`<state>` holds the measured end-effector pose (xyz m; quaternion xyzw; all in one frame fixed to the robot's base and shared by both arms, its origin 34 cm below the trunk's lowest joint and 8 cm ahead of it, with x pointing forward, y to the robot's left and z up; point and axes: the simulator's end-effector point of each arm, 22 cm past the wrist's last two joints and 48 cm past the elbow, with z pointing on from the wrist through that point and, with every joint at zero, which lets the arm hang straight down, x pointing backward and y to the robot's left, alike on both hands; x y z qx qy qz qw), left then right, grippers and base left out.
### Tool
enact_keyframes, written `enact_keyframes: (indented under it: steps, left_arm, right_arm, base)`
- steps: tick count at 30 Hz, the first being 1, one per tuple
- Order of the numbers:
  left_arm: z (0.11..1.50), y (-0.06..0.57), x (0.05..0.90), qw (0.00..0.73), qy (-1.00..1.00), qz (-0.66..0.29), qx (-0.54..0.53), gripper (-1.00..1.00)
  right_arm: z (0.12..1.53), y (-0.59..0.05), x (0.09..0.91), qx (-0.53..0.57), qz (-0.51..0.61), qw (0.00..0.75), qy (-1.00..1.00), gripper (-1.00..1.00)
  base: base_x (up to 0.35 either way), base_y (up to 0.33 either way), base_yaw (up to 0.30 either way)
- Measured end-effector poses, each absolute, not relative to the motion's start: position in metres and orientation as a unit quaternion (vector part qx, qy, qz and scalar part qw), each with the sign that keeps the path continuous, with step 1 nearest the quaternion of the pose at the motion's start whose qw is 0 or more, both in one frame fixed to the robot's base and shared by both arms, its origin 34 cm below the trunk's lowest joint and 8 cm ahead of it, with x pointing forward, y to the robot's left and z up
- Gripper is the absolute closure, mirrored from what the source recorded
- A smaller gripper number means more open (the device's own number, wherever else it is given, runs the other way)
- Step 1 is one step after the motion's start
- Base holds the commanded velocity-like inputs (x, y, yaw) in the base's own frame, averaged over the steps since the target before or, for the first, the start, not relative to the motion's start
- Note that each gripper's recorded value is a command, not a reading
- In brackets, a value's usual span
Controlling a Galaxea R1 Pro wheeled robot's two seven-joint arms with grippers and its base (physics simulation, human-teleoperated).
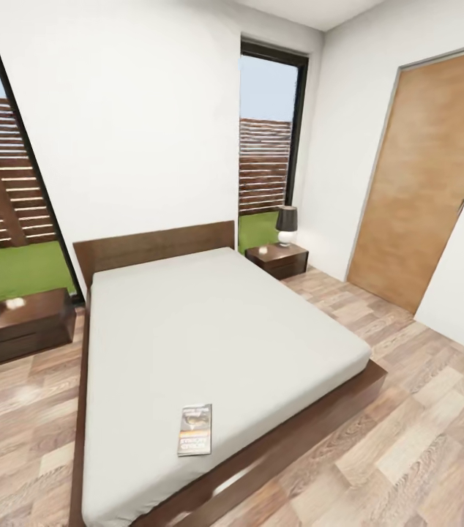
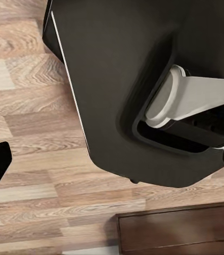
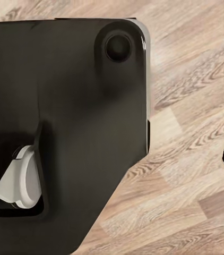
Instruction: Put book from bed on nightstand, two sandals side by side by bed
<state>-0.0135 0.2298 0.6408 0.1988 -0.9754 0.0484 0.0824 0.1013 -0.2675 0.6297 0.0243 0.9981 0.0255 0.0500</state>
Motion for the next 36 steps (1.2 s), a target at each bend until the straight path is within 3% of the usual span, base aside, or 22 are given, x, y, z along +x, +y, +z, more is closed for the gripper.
enact_keyframes:
  steps: [21,36]
  left_arm:
    - [0.6402,0.2298,-0.0116,0.080,-0.976,0.049,0.199,-1.00]
    - [0.6379,0.2294,-0.0045,0.071,-0.976,0.051,0.198,-1.00]
  right_arm:
    - [0.6298,-0.2678,0.1038,0.023,0.026,0.053,0.998,-1.00]
    - [0.6297,-0.2676,0.1109,0.023,0.027,0.063,0.997,-1.00]
  base:
    - [0.225,0.000,0.128]
    - [0.061,0.000,0.138]
